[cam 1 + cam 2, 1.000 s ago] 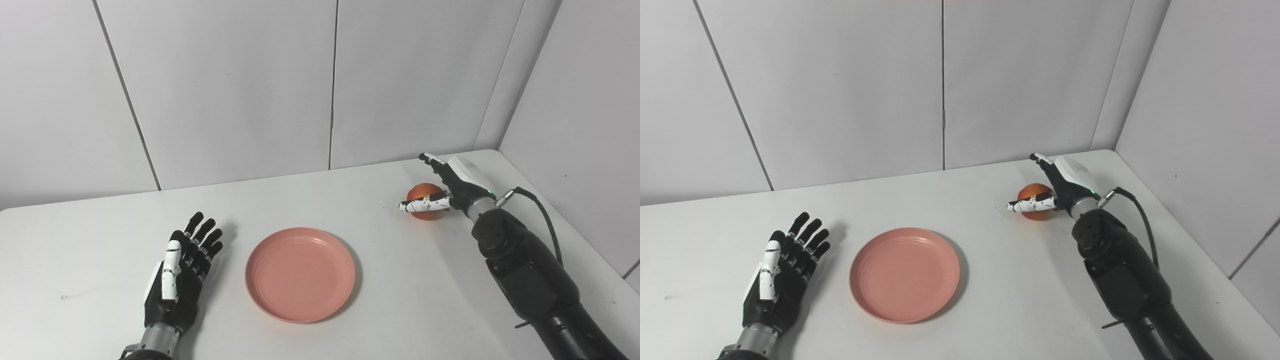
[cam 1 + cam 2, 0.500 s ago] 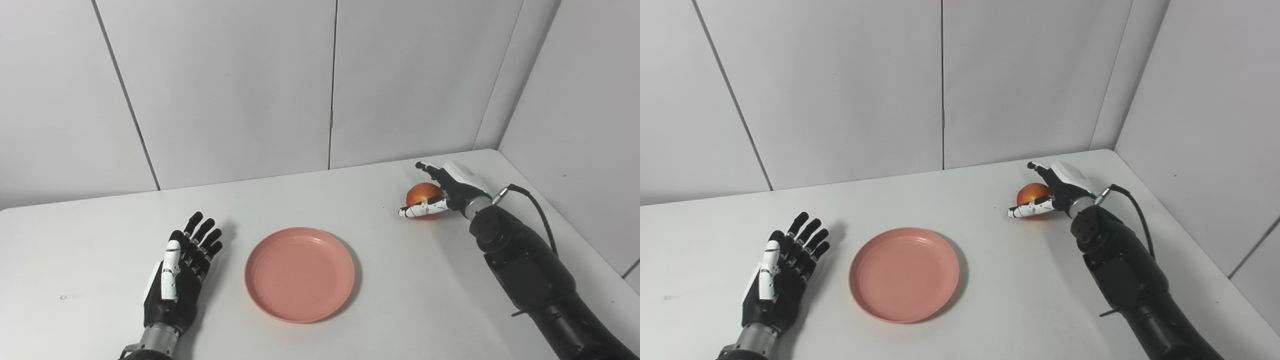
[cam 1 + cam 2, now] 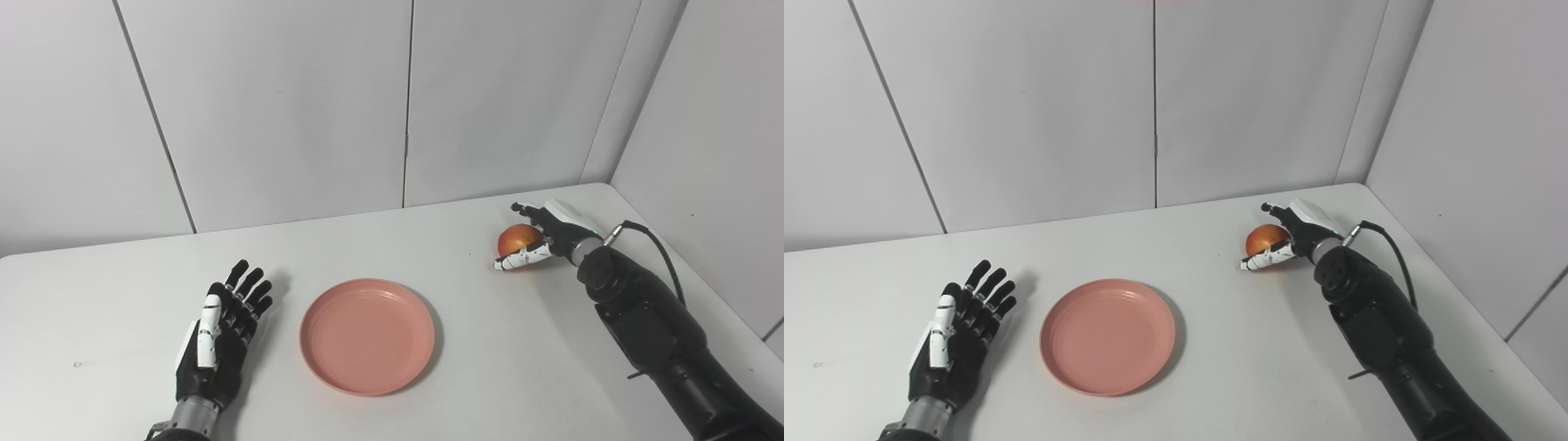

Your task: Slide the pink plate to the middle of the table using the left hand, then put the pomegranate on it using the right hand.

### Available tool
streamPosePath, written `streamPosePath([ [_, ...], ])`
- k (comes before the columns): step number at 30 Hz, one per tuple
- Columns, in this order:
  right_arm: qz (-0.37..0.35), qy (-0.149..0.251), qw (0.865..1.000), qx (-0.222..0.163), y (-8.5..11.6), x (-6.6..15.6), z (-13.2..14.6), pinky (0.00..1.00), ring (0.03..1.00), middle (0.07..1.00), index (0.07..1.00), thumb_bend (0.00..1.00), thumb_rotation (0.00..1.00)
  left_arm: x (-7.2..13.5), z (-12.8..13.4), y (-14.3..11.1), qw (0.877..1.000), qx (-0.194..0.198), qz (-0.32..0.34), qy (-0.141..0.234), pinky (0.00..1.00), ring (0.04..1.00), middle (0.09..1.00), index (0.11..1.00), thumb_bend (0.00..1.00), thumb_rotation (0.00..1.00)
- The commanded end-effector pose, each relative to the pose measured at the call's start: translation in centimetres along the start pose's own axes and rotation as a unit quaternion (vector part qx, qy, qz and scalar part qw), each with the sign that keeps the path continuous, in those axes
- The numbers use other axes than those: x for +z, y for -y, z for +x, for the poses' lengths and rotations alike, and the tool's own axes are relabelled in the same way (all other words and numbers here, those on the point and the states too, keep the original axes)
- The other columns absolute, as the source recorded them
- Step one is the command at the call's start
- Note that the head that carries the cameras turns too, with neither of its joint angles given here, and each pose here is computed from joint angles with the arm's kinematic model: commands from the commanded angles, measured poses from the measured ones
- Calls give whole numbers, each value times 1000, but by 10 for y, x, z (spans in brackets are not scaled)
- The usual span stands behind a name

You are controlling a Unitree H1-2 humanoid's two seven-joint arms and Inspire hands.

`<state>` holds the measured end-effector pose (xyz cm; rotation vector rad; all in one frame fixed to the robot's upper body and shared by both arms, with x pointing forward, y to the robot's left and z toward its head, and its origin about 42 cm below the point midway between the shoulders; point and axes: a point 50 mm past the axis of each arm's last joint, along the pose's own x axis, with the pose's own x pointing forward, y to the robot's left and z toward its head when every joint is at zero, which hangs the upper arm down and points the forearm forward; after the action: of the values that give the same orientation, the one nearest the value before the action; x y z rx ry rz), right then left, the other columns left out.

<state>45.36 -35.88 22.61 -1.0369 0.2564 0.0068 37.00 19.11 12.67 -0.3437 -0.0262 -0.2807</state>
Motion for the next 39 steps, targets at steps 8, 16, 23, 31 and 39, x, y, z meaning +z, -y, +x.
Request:
streamPosePath([
  [8, -14, 6, 999, -29, 33, 10, 5, 789, 848, 868, 857, 992, 263, -11, -8, -6, 999, 15, -4, -35, 936, 913, 925, 915, 389, 1000],
  [16, -24, 11, 999, -30, 33, 8, 5, 651, 691, 733, 700, 881, 105, -11, -8, -6, 999, 15, -4, -36, 936, 914, 926, 914, 396, 1000],
  [23, -19, 16, 999, -26, 25, 3, 10, 489, 516, 569, 525, 588, 122, -11, -8, -6, 999, 14, -3, -35, 939, 917, 928, 918, 390, 1000],
  [31, -5, 24, 999, -40, 20, 0, 11, 401, 442, 514, 488, 517, 129, -12, -7, -4, 999, 17, -1, -37, 937, 916, 927, 918, 394, 1000],
  [39, 21, 31, 997, -69, 27, -3, 3, 400, 452, 516, 489, 516, 131, -13, -7, -2, 999, 18, 1, -37, 930, 911, 922, 914, 400, 1000],
])
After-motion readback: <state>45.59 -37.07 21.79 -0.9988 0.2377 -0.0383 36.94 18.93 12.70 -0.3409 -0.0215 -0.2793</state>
